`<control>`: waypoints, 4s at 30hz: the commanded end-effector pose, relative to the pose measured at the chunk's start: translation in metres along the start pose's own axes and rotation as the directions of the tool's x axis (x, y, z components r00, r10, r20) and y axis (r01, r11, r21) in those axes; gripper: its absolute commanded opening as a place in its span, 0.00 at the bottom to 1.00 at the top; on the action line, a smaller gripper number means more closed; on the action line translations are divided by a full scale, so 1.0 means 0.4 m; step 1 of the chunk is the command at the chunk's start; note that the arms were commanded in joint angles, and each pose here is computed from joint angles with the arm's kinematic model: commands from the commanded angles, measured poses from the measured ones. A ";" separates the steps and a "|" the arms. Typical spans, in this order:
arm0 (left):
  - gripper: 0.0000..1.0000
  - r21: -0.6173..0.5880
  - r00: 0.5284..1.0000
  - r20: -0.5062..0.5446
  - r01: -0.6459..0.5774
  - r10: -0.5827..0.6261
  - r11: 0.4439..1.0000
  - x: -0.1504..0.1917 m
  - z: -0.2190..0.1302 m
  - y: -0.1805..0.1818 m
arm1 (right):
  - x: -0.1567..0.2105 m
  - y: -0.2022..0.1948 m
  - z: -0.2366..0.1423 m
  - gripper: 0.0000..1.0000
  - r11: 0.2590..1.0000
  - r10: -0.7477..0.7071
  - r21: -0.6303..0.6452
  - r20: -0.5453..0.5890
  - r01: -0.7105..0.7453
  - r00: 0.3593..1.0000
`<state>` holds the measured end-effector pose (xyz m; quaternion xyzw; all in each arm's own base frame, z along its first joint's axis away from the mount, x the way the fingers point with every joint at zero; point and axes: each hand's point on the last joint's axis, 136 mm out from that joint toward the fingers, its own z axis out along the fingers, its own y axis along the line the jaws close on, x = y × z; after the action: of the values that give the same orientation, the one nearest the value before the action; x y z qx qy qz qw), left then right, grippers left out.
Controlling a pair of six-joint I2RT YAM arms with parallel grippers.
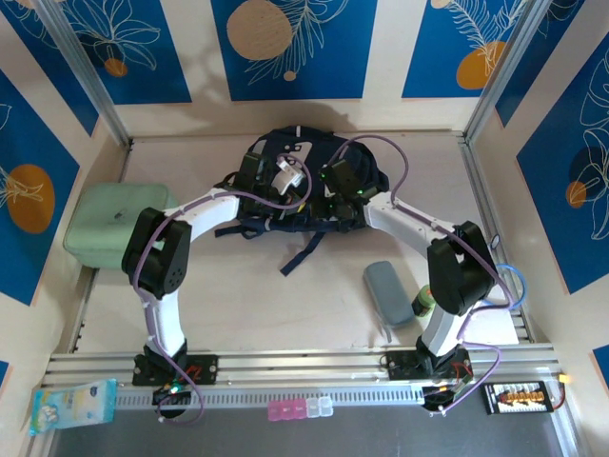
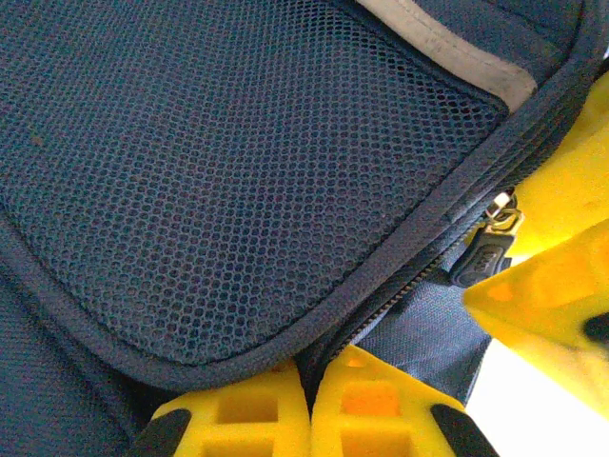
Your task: Pack the student bag
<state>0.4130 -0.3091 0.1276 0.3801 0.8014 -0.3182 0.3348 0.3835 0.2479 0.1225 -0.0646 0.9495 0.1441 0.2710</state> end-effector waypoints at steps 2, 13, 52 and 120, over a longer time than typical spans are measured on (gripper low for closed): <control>0.00 0.090 0.999 0.043 0.011 -0.015 0.996 -0.057 -0.033 -0.052 | -0.061 -0.005 0.019 0.28 0.998 -0.005 0.059 0.084 0.000 0.996; 0.00 -0.045 1.000 0.016 0.026 -0.025 0.999 -0.034 -0.031 0.014 | -0.006 -0.073 -0.042 0.00 0.989 0.034 0.144 0.018 -0.036 0.999; 0.01 -0.129 0.972 -0.204 -0.143 0.115 0.981 0.065 -0.080 0.071 | -0.124 -0.261 -0.130 0.00 0.998 0.031 0.054 -0.041 -0.029 0.999; 0.00 0.137 0.172 0.488 0.953 -0.856 0.269 0.137 -0.306 -0.009 | 0.106 0.289 -0.084 0.39 0.905 -0.264 -0.359 -0.053 0.228 0.963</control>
<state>0.3382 -0.1905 0.1261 -0.3107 0.8069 -0.4236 0.2702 0.3084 0.3385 0.1497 -0.2303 0.9079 0.2666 0.2272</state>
